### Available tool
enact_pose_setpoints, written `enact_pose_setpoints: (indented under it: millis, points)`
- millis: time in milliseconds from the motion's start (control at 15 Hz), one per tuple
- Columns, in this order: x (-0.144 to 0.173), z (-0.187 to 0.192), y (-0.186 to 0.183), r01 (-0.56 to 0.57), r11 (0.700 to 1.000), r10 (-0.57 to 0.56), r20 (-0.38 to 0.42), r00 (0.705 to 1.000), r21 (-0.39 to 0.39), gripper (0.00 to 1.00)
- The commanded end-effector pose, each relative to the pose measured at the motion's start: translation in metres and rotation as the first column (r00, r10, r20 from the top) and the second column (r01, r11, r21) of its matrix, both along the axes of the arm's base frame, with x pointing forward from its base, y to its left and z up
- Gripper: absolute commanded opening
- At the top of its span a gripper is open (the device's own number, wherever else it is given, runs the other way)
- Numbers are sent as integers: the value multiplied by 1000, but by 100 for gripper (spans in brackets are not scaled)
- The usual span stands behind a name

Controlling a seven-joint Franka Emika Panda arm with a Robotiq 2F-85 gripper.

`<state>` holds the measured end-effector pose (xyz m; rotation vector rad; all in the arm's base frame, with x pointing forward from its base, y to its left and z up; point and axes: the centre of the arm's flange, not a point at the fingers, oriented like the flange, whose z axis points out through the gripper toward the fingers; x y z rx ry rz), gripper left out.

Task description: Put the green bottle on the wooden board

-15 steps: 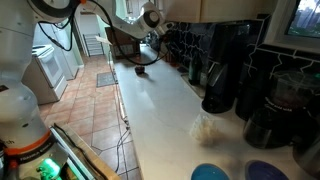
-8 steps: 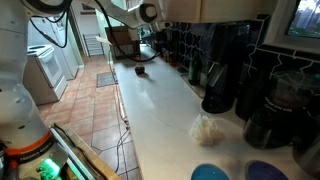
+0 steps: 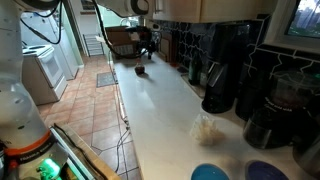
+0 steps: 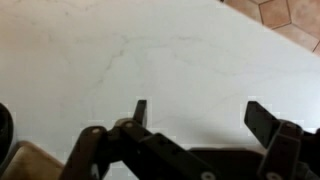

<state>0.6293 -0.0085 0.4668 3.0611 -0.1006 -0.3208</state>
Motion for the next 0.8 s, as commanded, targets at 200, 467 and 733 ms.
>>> enact_pose_setpoints:
  millis: [200, 467, 733]
  points:
    - [-47, 29, 88, -41, 960, 107, -227, 968, 276, 100]
    - [-74, 48, 148, -170, 905, 196, -27, 980, 390, 100]
    - [-57, 59, 155, -160, 919, 189, -45, 981, 361, 100]
